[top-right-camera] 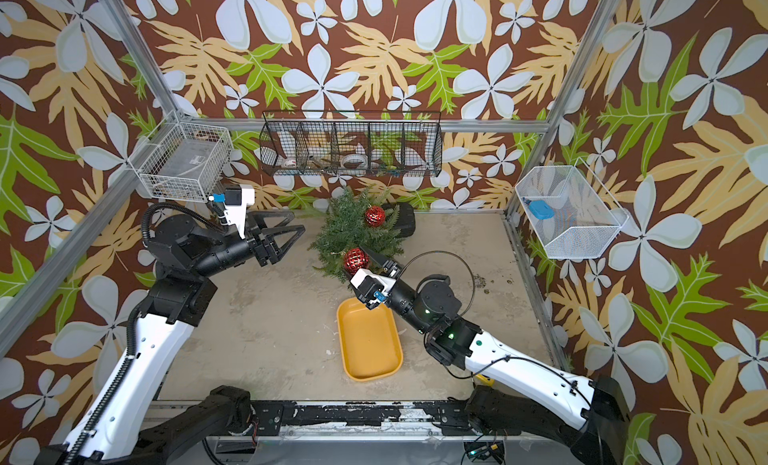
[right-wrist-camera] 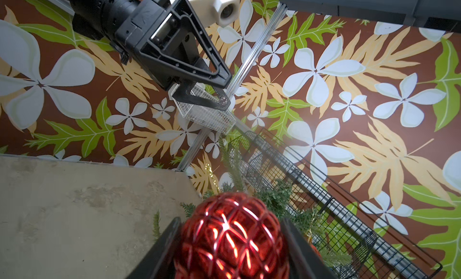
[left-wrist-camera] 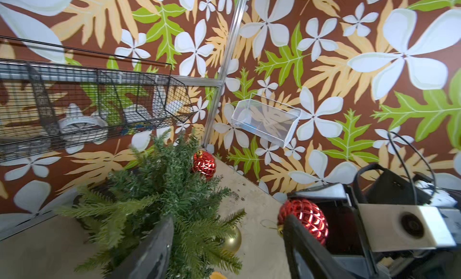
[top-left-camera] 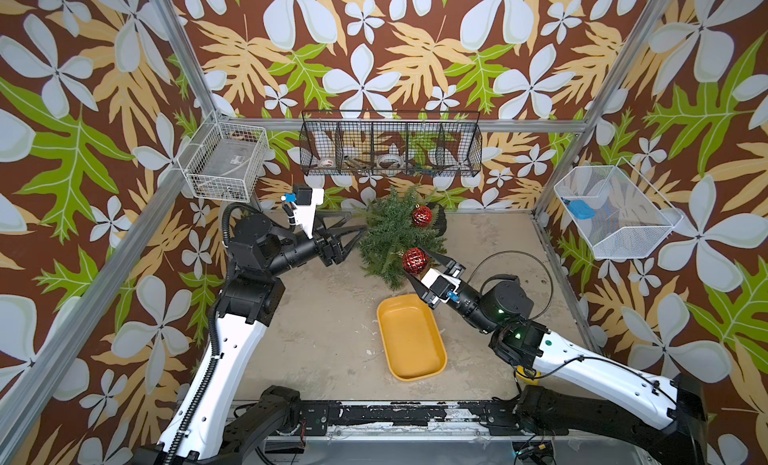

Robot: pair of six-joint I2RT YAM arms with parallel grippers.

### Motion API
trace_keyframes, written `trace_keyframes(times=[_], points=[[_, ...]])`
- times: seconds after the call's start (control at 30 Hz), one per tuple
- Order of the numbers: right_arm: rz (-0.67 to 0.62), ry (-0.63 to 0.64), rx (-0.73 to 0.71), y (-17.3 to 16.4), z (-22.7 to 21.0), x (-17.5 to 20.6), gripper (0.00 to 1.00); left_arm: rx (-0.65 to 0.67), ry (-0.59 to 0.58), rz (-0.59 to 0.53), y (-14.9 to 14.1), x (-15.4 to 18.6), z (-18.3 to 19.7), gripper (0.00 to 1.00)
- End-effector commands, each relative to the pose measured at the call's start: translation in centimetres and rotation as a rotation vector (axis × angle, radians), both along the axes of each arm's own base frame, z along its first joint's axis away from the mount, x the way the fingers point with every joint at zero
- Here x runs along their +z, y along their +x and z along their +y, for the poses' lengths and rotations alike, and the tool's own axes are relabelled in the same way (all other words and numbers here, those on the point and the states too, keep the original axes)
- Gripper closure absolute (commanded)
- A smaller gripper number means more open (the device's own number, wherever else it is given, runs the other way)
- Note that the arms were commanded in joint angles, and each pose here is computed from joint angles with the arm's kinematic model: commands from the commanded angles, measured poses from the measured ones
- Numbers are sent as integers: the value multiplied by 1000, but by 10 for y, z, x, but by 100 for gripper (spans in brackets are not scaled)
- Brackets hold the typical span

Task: Decorate the small christmas tree with ornaments
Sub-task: Hang an ornament on the christmas tree.

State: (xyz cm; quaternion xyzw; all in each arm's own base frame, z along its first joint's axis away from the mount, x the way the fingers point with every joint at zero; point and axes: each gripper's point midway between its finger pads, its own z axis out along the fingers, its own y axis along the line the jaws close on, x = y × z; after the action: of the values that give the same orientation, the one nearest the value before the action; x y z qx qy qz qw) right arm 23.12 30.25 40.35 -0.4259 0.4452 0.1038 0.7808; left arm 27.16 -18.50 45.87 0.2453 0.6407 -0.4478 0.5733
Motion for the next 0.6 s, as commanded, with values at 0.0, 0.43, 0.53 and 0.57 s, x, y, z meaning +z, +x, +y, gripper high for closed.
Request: trace_keyframes(times=[0.0, 0.43, 0.53, 0.57], points=[[-82, 20, -16, -2, -3, 19, 55, -188, -45, -22, -30, 7, -13, 39], [-97, 17, 55, -11, 4, 21, 55, -353, -82, 55, -52, -8, -56, 43], [-89, 25, 64, -12, 4, 22, 56, -348, -88, 63, -50, -8, -60, 45], [-87, 28, 66, -13, 4, 23, 56, -345, -87, 64, -49, -9, -60, 46]])
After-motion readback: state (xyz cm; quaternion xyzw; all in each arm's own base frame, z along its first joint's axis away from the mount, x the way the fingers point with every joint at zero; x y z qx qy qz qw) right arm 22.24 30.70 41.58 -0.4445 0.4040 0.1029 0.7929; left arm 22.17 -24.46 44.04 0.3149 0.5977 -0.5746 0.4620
